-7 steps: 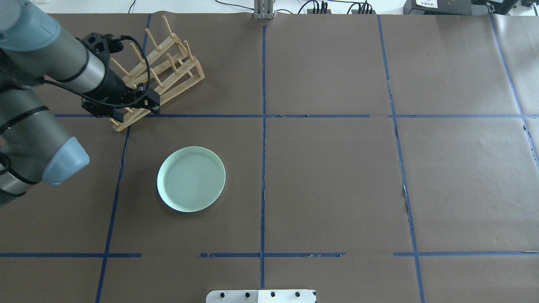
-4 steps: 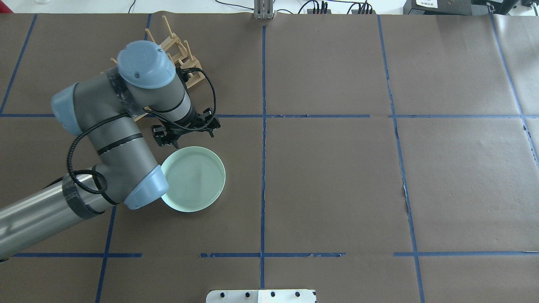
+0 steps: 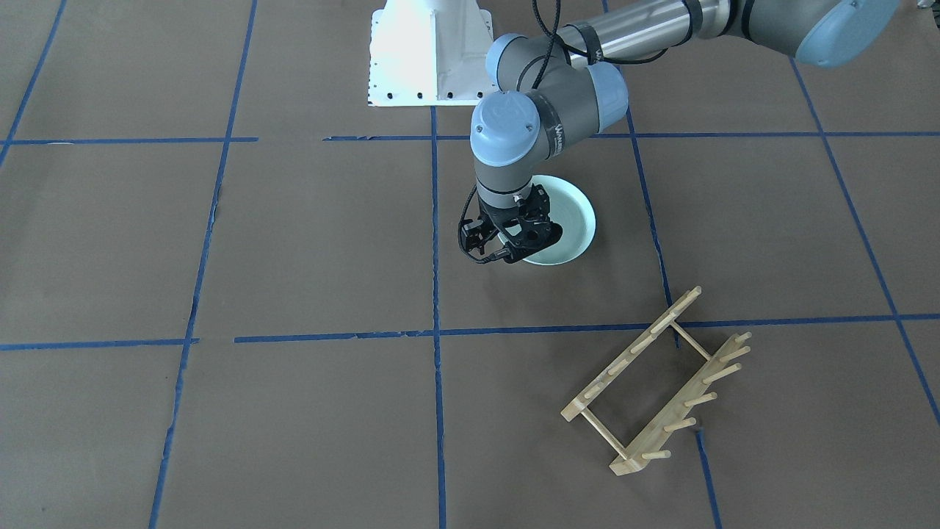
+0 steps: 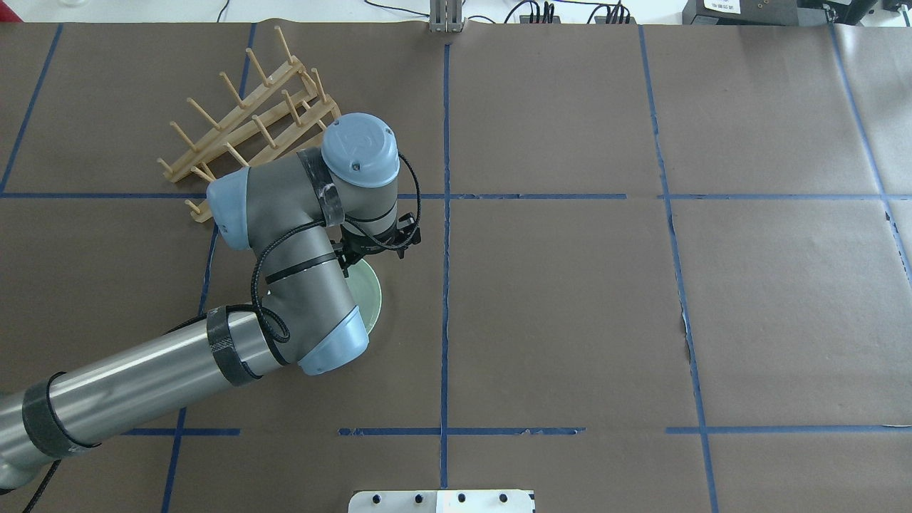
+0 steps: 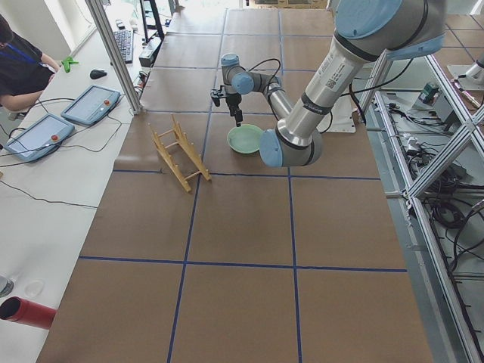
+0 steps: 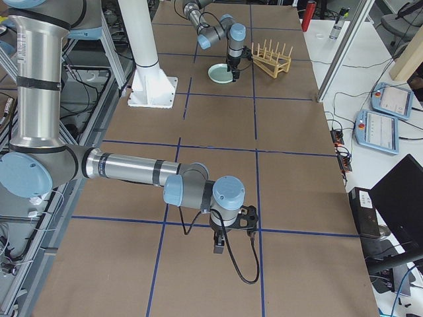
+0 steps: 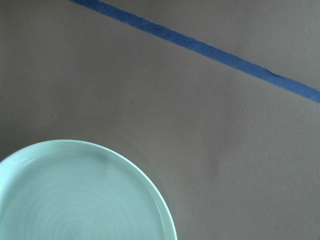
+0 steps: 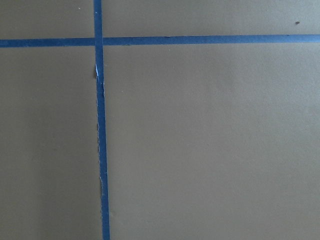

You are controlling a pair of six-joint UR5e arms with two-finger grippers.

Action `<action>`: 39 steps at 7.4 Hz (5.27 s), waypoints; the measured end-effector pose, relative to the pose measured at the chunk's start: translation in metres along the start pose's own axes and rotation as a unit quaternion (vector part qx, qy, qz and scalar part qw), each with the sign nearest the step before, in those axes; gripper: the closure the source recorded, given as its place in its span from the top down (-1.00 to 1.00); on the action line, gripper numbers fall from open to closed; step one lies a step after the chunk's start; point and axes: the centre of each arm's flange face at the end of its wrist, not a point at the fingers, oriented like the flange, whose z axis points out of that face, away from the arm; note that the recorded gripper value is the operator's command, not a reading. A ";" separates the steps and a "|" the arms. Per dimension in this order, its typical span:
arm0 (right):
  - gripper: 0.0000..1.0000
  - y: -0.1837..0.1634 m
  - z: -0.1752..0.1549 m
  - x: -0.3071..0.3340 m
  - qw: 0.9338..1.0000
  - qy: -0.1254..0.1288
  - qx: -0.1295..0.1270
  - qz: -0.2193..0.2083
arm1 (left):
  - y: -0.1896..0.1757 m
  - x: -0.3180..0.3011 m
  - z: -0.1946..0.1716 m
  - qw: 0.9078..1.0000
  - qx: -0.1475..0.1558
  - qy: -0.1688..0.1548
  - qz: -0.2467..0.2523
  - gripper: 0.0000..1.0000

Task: Place plate on rack
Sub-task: 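Lower the left gripper and grasp the plate's rim, then lift the plate with the left gripper and tilt it upright, then carry the upright plate with the left gripper above the wooden rack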

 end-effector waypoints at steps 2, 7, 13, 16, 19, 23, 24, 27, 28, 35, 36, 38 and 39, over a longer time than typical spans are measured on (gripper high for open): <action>1.00 0.000 0.000 0.000 1.000 0.000 0.000 0.000 | 0.008 0.002 0.016 1.000 0.008 -0.013 0.007 0.14; 1.00 0.000 0.000 0.000 1.000 0.000 0.000 0.000 | 0.020 0.002 0.024 1.000 0.003 -0.017 0.015 -1.00; 1.00 0.000 0.000 0.000 1.000 0.000 0.000 0.000 | 0.016 0.001 -0.083 0.995 -0.008 0.093 0.030 -1.00; 1.00 0.000 0.000 0.000 1.000 0.000 0.000 0.000 | -0.044 -0.018 -0.206 0.957 -0.001 0.287 0.040 -1.00; 1.00 0.000 0.001 0.000 1.000 0.000 -0.001 0.000 | -0.092 -0.069 -0.264 0.895 0.008 0.445 0.026 -1.00; 1.00 0.000 0.001 0.000 1.000 0.000 -0.001 0.000 | -0.163 -0.137 -0.269 0.802 0.038 0.595 -0.030 -1.00; 1.00 0.000 0.001 0.000 1.000 0.000 -0.001 0.000 | -0.179 -0.152 -0.260 0.786 0.052 0.614 -0.044 -1.00; 1.00 0.000 0.001 0.000 1.000 0.000 -0.001 0.000 | -0.247 -0.199 -0.234 0.785 0.096 0.603 -0.102 -1.00; 1.00 0.000 0.001 0.000 1.000 0.000 -0.001 0.000 | -0.261 -0.210 -0.224 0.790 0.102 0.594 -0.116 -1.00; 1.00 0.000 0.000 0.000 1.000 0.000 0.000 0.000 | -0.285 -0.219 -0.184 0.802 0.114 0.567 -0.149 -1.00; 1.00 0.000 0.000 0.000 1.000 0.000 0.000 0.000 | -0.287 -0.216 -0.182 0.801 0.116 0.567 -0.152 -1.00; 1.00 0.000 0.000 0.000 1.000 0.000 0.000 0.000 | -0.289 -0.210 -0.179 0.801 0.118 0.566 -0.155 -1.00; 1.00 0.000 0.000 0.000 1.000 0.000 0.000 0.000 | -0.288 -0.207 -0.176 0.802 0.117 0.565 -0.155 -1.00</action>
